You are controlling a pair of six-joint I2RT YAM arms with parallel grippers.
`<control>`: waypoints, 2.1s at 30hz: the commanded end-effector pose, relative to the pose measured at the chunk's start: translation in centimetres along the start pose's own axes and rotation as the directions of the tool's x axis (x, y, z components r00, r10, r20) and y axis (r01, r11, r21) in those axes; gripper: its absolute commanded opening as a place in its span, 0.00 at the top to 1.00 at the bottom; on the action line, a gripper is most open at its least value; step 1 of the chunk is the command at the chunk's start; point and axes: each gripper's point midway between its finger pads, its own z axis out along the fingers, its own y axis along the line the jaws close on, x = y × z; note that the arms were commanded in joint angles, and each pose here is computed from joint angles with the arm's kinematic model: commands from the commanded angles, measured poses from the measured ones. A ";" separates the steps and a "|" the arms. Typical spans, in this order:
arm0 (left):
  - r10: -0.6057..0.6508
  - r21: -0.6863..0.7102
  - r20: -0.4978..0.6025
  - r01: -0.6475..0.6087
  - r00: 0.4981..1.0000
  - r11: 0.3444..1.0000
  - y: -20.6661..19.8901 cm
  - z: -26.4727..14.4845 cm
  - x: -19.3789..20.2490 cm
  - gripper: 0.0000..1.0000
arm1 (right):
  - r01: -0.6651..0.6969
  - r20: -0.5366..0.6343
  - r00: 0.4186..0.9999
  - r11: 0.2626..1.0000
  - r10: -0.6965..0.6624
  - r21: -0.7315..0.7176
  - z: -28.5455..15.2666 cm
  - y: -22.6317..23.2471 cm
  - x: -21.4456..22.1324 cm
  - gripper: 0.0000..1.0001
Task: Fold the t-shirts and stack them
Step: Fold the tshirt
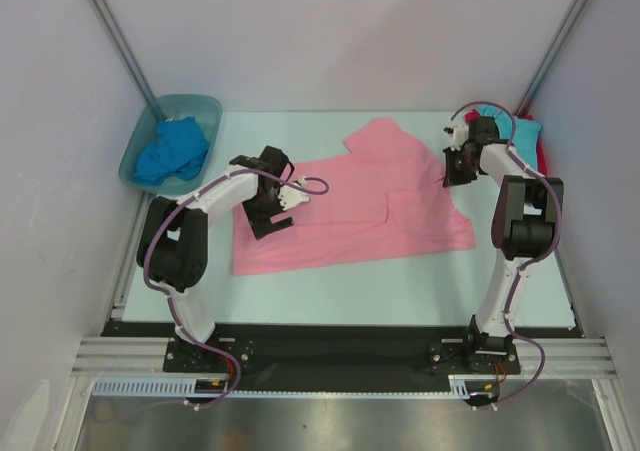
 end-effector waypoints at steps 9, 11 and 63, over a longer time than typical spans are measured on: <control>0.003 -0.011 0.033 -0.003 0.999 1.000 0.4 -0.6 -1.1 0.00 | 0.047 0.112 0.992 0.998 -0.051 0.033 -1.1 0.0 -4.7 1.00; 0.003 -0.012 0.032 -0.003 0.999 1.000 0.5 -0.6 -1.2 0.00 | 0.047 0.104 0.993 0.998 -0.050 0.031 -0.8 0.0 -4.6 1.00; 0.006 -0.017 0.046 -0.005 0.999 1.000 0.3 -1.0 -1.4 0.00 | 0.396 0.012 0.918 0.912 -0.397 -0.108 0.5 15.9 -1.2 0.56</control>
